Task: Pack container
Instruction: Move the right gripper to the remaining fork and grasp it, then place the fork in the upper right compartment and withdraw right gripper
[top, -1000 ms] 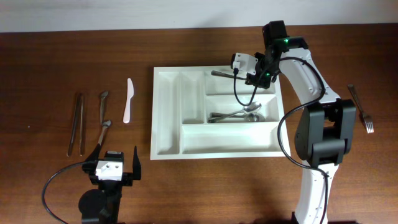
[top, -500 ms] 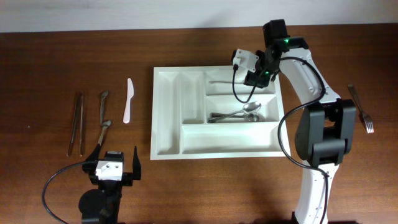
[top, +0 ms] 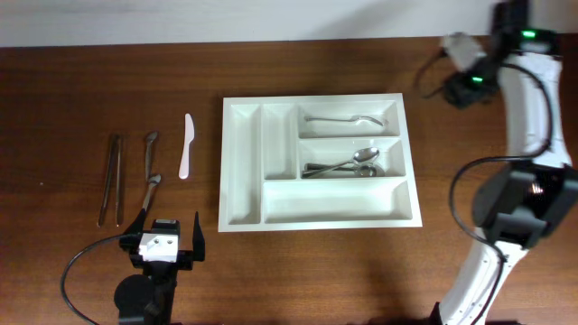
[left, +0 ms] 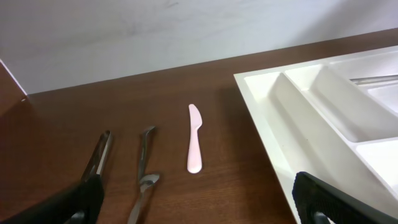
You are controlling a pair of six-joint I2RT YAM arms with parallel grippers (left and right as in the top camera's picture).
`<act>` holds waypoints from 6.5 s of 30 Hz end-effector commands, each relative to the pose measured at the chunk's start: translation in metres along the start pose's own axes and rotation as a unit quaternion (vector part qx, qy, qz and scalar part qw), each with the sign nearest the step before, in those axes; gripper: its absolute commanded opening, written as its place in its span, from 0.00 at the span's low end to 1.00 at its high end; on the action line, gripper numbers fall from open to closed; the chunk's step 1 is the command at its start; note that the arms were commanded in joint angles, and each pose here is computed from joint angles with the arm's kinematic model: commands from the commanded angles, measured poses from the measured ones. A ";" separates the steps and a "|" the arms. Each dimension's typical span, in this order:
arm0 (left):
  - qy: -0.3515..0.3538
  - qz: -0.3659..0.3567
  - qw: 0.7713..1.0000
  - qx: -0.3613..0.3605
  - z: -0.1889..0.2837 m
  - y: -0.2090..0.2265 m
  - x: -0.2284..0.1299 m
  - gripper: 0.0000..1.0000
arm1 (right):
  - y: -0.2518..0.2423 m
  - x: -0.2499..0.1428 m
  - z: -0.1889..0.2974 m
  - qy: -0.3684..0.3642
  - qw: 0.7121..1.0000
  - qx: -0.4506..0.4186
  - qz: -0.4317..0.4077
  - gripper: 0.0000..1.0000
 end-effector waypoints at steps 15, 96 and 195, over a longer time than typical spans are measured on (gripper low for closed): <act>0.000 -0.007 1.000 -0.001 0.000 0.000 -0.001 0.99 | -0.115 -0.173 0.011 0.033 0.979 -0.038 -0.198 0.52; 0.000 -0.007 1.000 -0.001 0.000 0.000 -0.001 0.99 | -0.066 -0.228 -0.099 0.097 0.938 -0.030 -0.331 0.37; 0.000 -0.007 1.000 -0.001 0.000 0.000 -0.001 0.99 | 0.040 0.114 0.045 -0.120 0.982 0.006 -0.143 0.82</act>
Point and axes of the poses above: each gripper's point midway between its finger pads, its own z axis back along the fingers, its own y axis along the line the jaws close on, x = y × z, the point moved 2 cm from there along z, back along the fingers, and after that the axes turned 4 degrees about z, right-handed, at the moved point
